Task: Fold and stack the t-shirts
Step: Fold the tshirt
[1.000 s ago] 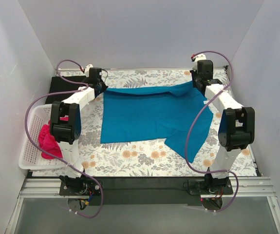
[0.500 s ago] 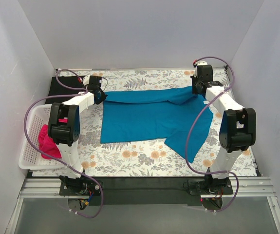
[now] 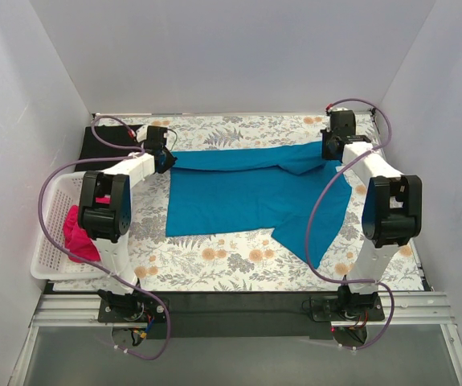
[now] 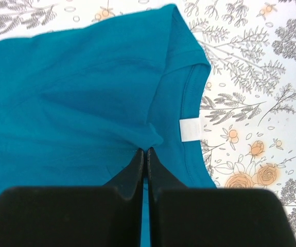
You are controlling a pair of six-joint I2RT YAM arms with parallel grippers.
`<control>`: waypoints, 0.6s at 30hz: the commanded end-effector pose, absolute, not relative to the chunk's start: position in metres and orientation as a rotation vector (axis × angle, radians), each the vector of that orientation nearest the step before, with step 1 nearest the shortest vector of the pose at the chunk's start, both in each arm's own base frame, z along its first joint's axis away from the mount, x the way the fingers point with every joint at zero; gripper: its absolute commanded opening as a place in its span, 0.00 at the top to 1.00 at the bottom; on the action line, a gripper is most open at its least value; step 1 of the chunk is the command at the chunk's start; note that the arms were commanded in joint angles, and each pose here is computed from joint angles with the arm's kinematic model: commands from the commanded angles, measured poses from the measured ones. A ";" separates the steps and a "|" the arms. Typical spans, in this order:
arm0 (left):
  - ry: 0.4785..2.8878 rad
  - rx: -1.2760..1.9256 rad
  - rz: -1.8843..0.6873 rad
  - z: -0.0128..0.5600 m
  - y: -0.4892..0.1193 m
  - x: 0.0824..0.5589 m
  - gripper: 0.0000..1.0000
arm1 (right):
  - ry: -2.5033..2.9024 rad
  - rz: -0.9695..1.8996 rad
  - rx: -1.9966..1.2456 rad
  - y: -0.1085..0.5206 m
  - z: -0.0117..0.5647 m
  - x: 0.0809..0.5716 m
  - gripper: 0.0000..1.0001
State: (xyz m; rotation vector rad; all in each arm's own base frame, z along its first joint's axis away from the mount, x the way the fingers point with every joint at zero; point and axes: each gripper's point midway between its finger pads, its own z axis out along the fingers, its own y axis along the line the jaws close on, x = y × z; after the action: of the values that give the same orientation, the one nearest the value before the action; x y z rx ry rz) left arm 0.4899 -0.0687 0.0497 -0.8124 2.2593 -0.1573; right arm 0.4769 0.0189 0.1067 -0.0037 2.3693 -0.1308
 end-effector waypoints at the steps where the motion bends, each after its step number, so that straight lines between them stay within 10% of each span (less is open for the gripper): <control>1: 2.125 -0.782 -0.209 0.115 -0.064 0.503 1.00 | 2.240 -0.134 0.047 0.013 0.156 0.497 0.99; 18: 2.240 -0.824 -0.245 0.072 -0.073 0.465 1.00 | 2.287 -0.159 0.060 0.006 0.135 0.495 0.99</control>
State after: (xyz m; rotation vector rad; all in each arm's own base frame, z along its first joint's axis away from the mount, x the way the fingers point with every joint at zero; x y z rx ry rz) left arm 0.4694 -0.0728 0.0687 -0.8071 2.2451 -0.2236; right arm 0.4907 0.0120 0.1313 0.0238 2.3087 -0.1447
